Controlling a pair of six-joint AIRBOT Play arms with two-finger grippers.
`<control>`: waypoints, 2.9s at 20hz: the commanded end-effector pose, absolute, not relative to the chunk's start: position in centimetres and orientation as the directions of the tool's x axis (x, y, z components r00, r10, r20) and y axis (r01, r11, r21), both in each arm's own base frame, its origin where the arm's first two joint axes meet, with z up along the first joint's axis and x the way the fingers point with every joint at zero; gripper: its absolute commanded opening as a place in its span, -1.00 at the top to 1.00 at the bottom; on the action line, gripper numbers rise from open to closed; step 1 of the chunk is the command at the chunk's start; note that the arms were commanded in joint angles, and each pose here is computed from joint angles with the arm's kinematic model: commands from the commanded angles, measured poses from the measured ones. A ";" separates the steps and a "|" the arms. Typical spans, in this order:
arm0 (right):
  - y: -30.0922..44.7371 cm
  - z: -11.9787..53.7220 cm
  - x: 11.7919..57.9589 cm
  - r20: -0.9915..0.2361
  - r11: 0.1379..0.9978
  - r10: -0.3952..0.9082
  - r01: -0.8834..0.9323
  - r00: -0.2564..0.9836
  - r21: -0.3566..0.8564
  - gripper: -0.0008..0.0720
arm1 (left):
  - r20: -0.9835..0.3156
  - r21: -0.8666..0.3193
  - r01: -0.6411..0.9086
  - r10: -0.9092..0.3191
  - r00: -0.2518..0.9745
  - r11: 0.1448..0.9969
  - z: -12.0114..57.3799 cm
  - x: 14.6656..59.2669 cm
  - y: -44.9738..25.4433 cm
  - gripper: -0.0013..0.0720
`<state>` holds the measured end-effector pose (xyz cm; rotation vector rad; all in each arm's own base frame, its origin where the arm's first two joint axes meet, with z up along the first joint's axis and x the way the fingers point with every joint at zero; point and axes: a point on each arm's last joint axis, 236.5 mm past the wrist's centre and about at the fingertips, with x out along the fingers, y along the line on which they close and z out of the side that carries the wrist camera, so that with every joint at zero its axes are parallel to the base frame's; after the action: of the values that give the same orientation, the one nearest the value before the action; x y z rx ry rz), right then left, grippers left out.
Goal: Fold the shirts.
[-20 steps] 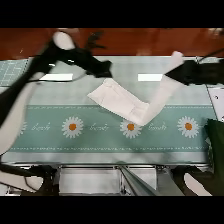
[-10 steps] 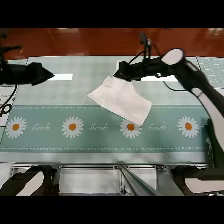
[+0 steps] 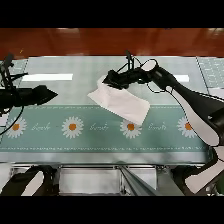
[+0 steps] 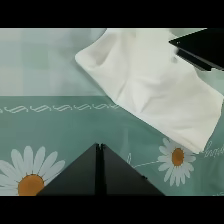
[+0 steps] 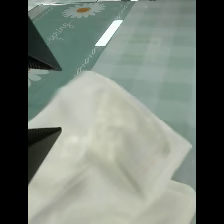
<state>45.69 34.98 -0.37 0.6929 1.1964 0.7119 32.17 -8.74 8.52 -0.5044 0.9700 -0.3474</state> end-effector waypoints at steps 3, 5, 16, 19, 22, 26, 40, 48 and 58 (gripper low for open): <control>29.6 5.5 46.5 -0.526 0.563 0.817 -0.130 0.238 0.816 -0.15 | -0.703 -0.558 0.004 -0.475 0.529 0.830 5.8 32.0 -8.3 0.91; 23.5 9.6 44.8 -0.563 0.603 0.794 -0.175 0.231 0.778 -0.14 | -0.706 -0.559 0.003 -0.478 0.523 0.829 5.7 31.9 -8.4 0.91; 0.8 -5.7 27.9 -0.862 0.771 0.325 0.418 0.389 0.480 -0.18 | -0.705 -0.562 0.001 -0.479 0.523 0.827 5.7 31.9 -8.4 0.91; 6.7 -7.8 29.2 -0.733 0.604 0.558 0.416 0.388 0.680 -0.18 | -0.705 -0.563 -0.001 -0.479 0.523 0.827 5.8 31.9 -8.4 0.91; 10.6 -9.1 31.3 -0.639 0.488 0.677 0.426 0.366 0.762 -0.18 | -0.705 -0.565 -0.006 -0.479 0.523 0.825 5.7 31.9 -8.4 0.91; 15.4 -10.5 33.2 -0.622 0.509 0.737 0.387 0.266 0.769 -0.17 | -0.705 -0.565 -0.006 -0.479 0.523 0.825 5.7 31.9 -8.4 0.91; 26.6 0.5 41.6 -0.570 0.593 0.789 -0.042 0.230 0.804 0.92 | -0.702 -0.563 -0.007 -0.475 0.530 0.826 5.8 32.0 -8.3 0.91; 24.3 13.7 46.2 -0.620 0.698 0.710 -0.217 0.335 0.682 0.92 | -0.703 -0.564 -0.006 -0.475 0.529 0.826 5.8 32.0 -8.3 0.91; 3.9 24.7 44.1 -0.685 0.832 0.466 -0.012 0.560 0.555 0.92 | -0.708 -0.567 -0.004 -0.485 0.514 0.824 5.7 31.6 -8.5 0.91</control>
<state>46.35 10.09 22.63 0.5164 0.9547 0.4234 31.75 -8.47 5.70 -0.5498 0.9958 -0.3038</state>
